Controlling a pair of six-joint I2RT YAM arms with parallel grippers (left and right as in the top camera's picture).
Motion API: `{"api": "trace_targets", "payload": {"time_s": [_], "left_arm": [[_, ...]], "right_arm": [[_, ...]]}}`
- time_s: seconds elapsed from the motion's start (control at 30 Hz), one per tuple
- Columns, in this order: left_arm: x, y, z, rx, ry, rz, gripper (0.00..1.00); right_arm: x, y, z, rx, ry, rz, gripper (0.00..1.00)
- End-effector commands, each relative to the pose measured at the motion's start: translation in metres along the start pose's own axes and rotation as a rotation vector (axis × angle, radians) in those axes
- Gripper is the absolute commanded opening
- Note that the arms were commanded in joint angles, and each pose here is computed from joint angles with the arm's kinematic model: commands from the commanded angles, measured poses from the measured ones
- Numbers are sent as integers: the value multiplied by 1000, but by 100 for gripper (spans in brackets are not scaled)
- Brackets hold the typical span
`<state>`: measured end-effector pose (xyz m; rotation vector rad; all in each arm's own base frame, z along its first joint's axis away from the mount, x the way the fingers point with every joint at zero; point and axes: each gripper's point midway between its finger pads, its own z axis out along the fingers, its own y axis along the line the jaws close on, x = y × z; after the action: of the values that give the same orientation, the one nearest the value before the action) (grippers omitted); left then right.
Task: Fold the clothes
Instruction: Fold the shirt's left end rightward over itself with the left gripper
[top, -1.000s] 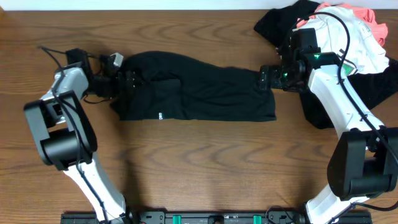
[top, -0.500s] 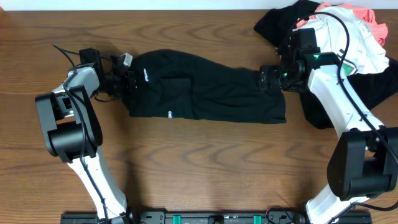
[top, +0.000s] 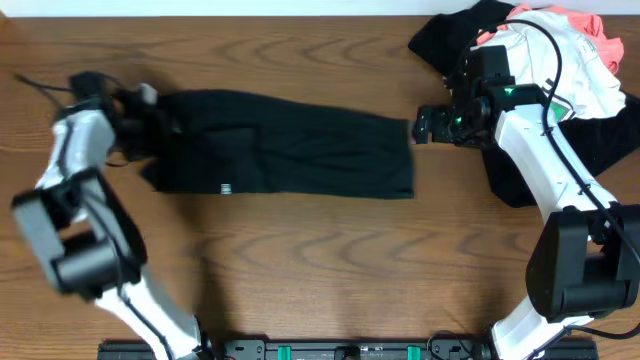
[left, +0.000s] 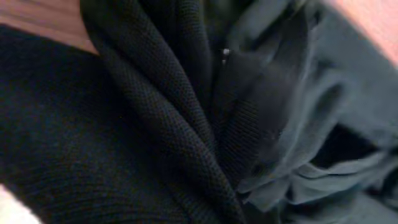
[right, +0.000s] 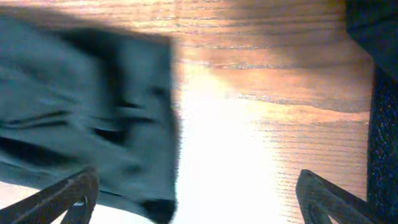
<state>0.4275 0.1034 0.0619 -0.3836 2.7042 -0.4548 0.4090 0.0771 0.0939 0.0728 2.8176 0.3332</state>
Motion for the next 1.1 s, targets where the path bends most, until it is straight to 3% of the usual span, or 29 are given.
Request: {"api": "trace_targets", "payload": {"time_s": [0.0, 0.13, 0.37, 0.53, 0.8, 1.07], "left_arm": [[-25, 26, -65, -255, -142, 23, 6], [-32, 25, -112, -359, -229, 61, 6], [-26, -11, -138, -341, -259, 134, 6], [-15, -61, -117, -287, -211, 233, 6], [3, -131, -84, -397, -204, 303, 6], [31, -189, -23, -355, -143, 369, 6]], "right_arm": [[6, 4, 4, -5, 22, -22, 99], [9, 3, 4, -2, 33, -20, 99], [9, 3, 4, -3, 34, -20, 99], [9, 3, 4, -3, 35, -19, 99], [12, 3, 4, 0, 49, -16, 99], [14, 4, 4, -8, 56, 20, 99]]}}
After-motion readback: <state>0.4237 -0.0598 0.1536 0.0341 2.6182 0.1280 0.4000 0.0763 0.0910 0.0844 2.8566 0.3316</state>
